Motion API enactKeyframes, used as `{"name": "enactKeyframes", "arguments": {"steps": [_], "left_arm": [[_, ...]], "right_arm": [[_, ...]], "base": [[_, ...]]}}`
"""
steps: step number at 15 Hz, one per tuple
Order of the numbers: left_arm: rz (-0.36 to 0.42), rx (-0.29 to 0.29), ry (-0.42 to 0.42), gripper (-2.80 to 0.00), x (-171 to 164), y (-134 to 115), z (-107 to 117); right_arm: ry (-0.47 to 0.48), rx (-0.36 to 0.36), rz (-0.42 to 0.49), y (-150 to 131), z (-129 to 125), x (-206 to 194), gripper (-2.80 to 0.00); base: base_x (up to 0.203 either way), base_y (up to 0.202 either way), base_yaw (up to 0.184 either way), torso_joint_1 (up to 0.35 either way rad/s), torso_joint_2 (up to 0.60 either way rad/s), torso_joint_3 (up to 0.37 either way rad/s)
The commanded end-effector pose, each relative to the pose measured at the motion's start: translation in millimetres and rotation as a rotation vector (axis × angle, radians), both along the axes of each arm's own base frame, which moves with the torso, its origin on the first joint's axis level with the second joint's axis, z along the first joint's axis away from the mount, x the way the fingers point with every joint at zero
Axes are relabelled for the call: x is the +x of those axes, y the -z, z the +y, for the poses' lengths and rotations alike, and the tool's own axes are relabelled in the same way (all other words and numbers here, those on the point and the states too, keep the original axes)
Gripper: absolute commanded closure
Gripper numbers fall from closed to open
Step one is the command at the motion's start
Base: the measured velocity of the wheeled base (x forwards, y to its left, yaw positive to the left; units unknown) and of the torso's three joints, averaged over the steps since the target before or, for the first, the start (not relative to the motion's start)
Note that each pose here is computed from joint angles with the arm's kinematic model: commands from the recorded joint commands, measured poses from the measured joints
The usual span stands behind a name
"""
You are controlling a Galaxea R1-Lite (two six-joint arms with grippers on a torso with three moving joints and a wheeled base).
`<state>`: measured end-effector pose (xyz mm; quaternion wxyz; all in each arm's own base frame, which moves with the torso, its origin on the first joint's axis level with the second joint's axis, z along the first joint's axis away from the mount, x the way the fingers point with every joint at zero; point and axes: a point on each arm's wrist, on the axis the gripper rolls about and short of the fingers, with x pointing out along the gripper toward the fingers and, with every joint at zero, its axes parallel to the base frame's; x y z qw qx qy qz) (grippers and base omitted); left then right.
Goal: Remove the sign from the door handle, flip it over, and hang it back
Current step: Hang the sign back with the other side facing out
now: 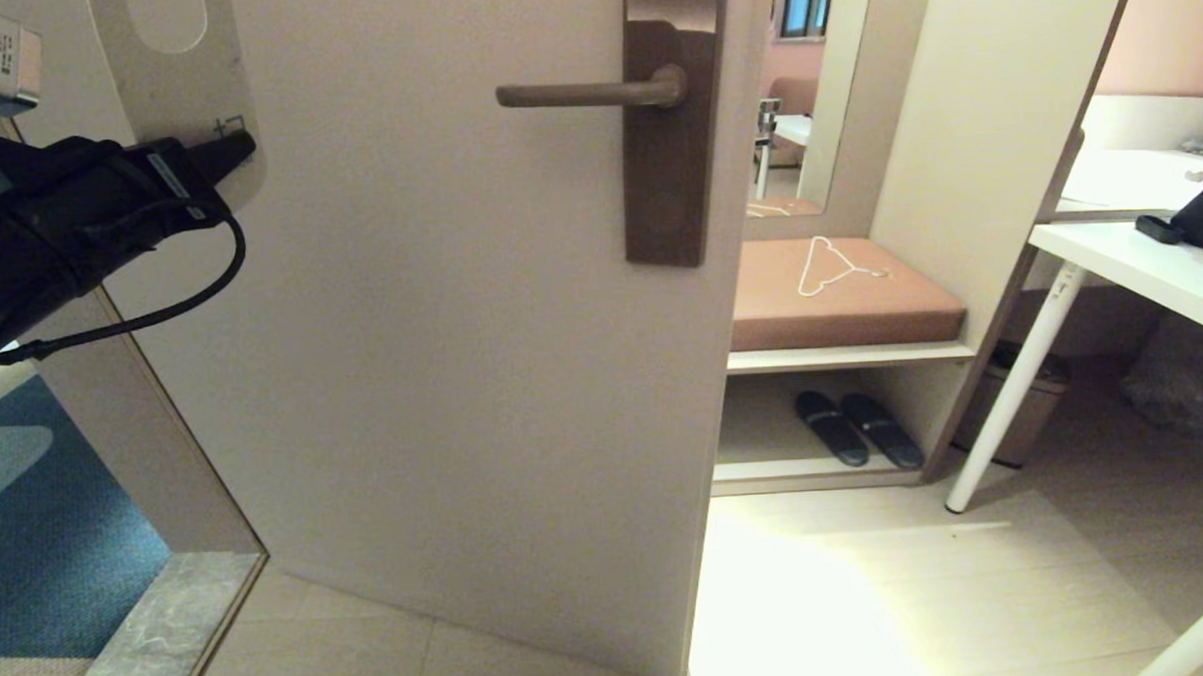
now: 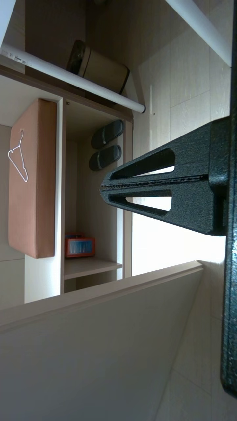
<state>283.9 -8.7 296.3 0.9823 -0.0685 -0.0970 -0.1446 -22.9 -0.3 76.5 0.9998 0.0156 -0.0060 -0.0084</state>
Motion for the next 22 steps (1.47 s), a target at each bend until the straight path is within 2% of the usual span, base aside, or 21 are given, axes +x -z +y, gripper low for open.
{"name": "enactKeyframes", "arguments": {"steps": [1,6,9,14,16,20,22], "left_arm": [[-0.008,-0.001,0.003,0.0,-1,-2,0],[-0.044,-0.014,-0.013,0.0,22,-13,12],[-0.028,0.002,0.029,0.0,37,-8,22],[0.023,0.011,0.075,0.0,54,10,19],[0.041,0.017,0.101,0.0,61,17,9],[0.041,0.026,0.182,0.0,61,19,-26],[0.04,0.018,0.186,0.0,59,19,-44]], "right_arm": [[0.0,0.001,0.001,0,0,0,0.0],[0.001,0.0,0.001,0,0,0,0.0],[0.0,0.001,0.001,0,0,0,0.0],[0.0,0.001,0.001,0,0,0,0.0],[0.0,0.001,0.001,0,0,0,0.0],[0.0,0.0,0.001,0,0,0,0.0],[0.0,0.001,0.001,0,0,0,0.0]], "base": [[0.0,0.0,0.0,0.0,0.0,0.0],[0.0,0.0,0.0,0.0,0.0,0.0],[0.0,0.0,0.0,0.0,0.0,0.0],[0.0,0.0,0.0,0.0,0.0,0.0],[0.0,0.0,0.0,0.0,0.0,0.0],[0.0,0.0,0.0,0.0,0.0,0.0],[0.0,0.0,0.0,0.0,0.0,0.0]]}}
